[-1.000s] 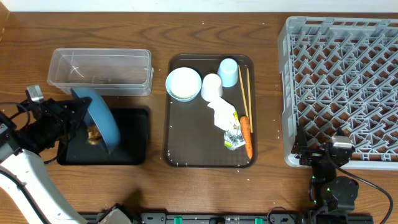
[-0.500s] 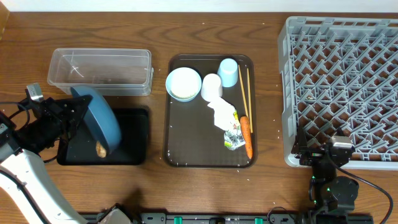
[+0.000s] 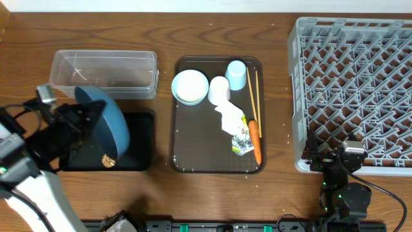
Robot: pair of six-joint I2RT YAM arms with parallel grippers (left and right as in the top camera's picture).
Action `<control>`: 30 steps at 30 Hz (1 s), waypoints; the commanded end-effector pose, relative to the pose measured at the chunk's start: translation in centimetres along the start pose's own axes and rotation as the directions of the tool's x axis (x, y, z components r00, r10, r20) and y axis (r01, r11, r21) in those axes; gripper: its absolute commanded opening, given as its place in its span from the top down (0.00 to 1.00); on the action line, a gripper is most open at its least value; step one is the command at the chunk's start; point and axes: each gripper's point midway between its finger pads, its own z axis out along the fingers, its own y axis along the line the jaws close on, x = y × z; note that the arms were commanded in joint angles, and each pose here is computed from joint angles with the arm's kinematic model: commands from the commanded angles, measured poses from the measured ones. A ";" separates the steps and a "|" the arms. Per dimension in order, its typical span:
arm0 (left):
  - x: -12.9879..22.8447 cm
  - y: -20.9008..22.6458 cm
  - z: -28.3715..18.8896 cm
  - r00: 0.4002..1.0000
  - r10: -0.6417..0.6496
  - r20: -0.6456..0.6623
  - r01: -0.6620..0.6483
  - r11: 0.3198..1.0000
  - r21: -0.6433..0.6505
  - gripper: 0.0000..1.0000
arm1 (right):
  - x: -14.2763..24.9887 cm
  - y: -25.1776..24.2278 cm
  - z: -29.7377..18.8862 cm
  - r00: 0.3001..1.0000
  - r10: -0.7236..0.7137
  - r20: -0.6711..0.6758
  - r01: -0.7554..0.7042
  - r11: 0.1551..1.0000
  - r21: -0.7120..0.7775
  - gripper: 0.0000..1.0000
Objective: Sort waste into correct bins and load items into the dishwasher rack
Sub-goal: 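Carry the blue plate back and set it on the middle tray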
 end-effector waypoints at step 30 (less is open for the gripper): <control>20.0 0.7 17.6 0.667 0.494 -0.558 -0.705 0.662 -0.256 0.94 | 0.0 -0.3 0.0 1.000 -0.001 0.001 0.001 1.000 0.014 0.01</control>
